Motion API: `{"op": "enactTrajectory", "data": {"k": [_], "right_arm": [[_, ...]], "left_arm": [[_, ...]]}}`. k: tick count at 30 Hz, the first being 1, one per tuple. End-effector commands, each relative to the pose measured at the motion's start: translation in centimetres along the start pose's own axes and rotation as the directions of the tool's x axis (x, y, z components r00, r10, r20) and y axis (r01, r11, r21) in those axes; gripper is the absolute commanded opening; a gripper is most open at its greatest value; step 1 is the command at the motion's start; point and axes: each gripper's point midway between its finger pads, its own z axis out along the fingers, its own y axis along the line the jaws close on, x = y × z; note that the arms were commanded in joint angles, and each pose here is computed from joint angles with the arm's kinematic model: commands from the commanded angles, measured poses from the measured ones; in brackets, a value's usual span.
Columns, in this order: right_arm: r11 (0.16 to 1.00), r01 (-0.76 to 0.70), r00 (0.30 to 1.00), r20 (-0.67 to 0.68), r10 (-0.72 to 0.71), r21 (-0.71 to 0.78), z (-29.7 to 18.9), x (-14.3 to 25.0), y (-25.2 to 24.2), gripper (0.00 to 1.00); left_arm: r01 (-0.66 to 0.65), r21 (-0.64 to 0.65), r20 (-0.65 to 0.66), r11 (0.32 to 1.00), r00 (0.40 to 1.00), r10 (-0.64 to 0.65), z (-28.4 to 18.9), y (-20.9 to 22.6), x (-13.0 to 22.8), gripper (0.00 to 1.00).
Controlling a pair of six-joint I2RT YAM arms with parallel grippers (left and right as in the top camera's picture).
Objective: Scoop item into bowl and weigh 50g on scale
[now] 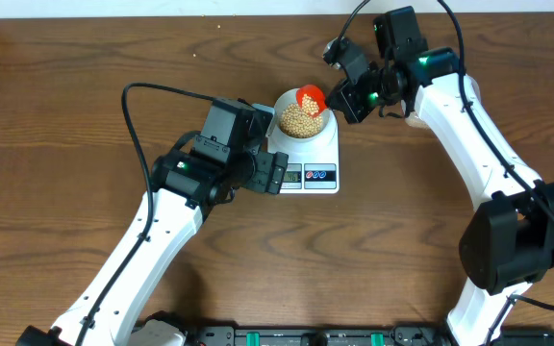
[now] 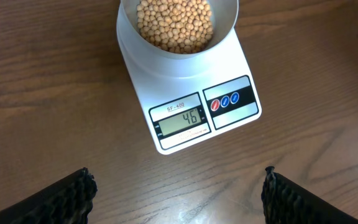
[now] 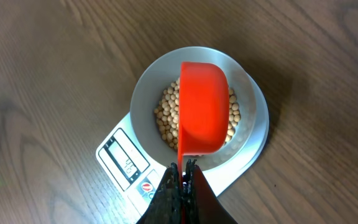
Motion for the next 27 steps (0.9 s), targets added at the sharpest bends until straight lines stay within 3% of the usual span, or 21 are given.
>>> {"op": "enactTrajectory", "data": {"k": [1,27], "right_arm": [[0.998,0.058,0.998,0.026,-0.058,0.002,-1.17,-0.89,0.76,0.01],[0.988,0.151,0.988,0.025,-0.151,0.005,-1.17,-0.88,0.75,0.01]], "left_arm": [[-0.008,0.007,0.012,1.000,1.000,0.008,-0.50,-0.04,0.01,0.88],[-0.008,0.007,0.012,1.000,1.000,0.008,-0.50,-0.04,0.01,0.88]]}}
